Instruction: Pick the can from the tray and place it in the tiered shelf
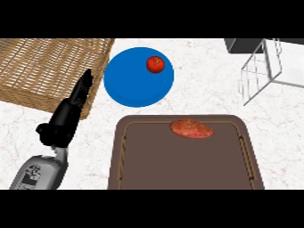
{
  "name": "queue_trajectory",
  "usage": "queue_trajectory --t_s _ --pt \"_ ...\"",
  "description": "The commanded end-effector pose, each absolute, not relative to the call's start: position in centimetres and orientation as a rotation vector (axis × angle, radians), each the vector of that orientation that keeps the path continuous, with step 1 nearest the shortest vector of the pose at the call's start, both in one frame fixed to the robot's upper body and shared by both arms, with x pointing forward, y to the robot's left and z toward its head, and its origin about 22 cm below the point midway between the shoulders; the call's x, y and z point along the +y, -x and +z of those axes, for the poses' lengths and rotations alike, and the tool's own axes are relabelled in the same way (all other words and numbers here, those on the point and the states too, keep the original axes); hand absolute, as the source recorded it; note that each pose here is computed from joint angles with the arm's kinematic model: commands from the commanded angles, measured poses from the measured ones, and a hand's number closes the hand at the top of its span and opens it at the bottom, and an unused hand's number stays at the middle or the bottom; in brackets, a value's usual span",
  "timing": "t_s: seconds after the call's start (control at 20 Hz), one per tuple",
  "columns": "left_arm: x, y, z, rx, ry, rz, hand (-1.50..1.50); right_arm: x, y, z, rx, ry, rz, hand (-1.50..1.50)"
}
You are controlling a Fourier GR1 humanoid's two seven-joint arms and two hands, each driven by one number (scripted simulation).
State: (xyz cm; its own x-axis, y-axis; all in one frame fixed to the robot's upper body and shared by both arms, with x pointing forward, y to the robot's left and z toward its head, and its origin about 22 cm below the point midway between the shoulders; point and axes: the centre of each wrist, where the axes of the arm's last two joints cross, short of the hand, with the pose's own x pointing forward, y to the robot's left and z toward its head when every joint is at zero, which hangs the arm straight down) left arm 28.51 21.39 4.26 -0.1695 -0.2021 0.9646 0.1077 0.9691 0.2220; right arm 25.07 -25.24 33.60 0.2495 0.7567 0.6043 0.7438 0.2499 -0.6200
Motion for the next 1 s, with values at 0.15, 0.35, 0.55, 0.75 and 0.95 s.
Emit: queue_trajectory --t_s 0.15,0.35,0.55,0.75,0.95 --pt "21.2 -28.1 2.2 -1.596 -0.087 -0.263 0.00 -28.4 -27.4 34.8 -1.426 1.595 0.055 1.50" --pt "22.0 -28.4 1.2 -1.577 -0.108 -0.266 0.00 -27.9 -29.1 33.6 -1.424 1.615 0.080 1.50" --pt "22.4 -28.0 1.7 -1.577 -0.086 -0.270 0.00 -30.7 -30.8 33.8 -1.394 1.697 0.068 1.50" --pt "21.5 -27.2 1.9 -1.584 -0.093 -0.267 0.00 -31.8 -32.4 30.5 -1.449 1.743 0.198 1.50" --pt "23.2 -29.0 2.8 -1.590 -0.095 -0.271 0.00 -32.9 -34.7 29.8 -1.408 1.739 0.095 1.50"
